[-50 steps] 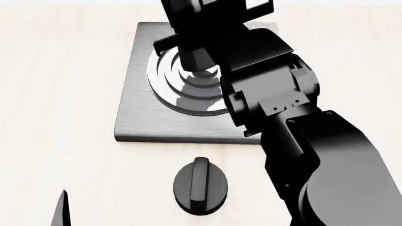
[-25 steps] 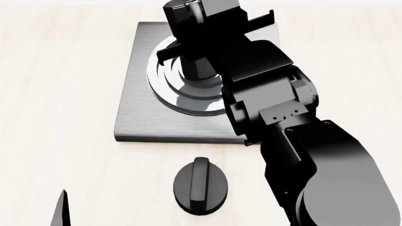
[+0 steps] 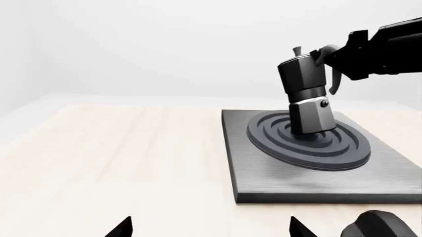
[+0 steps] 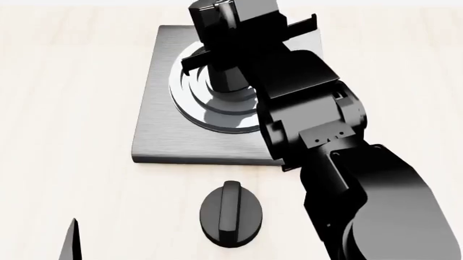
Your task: Put the moka pot on the stove.
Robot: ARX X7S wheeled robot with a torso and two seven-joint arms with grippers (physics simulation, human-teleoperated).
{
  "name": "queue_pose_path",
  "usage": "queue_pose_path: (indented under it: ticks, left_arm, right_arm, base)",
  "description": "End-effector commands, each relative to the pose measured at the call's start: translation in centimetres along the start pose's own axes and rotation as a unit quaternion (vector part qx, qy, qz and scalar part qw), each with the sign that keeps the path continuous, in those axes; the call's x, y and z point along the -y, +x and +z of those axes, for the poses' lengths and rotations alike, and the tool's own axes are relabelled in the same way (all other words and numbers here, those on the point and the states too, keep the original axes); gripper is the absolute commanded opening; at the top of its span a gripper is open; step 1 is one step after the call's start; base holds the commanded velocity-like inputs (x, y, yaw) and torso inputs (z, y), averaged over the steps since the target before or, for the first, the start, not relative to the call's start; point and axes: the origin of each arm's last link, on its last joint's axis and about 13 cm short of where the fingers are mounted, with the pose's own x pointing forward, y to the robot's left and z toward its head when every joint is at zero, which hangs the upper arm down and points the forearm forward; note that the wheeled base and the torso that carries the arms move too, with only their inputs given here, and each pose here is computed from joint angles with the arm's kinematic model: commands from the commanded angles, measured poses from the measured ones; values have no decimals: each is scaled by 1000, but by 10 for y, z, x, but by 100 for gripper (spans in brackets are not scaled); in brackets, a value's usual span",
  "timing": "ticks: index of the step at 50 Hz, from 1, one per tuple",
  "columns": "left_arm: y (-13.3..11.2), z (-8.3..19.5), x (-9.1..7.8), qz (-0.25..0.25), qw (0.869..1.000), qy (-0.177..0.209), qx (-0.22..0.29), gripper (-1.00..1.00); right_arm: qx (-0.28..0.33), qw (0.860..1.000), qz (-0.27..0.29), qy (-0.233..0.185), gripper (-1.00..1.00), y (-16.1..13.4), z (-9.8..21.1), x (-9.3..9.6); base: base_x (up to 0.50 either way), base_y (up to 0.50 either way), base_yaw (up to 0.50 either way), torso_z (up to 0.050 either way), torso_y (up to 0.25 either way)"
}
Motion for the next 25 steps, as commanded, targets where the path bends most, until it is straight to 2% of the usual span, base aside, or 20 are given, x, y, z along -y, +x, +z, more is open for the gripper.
queue_pose_path:
  ticks: [1,17,25]
  left_arm:
    - [3,3,-3,7,1000,-12,21,100]
    - [3,2,-2,5,1000,-11,21,100]
    - [3,0,0,3,1000,-9,19,100]
  right_arm:
    - [-3,1000,23,-3,-100,2,-9,-7]
    - [2,999,53,8,-100,2,-28,-11]
    - [-10,998,52,21,-100,0,-47,-9]
  base:
    - [0,0,0,0,0]
    - [0,0,0,0,0]
    - [0,0,0,0,-4]
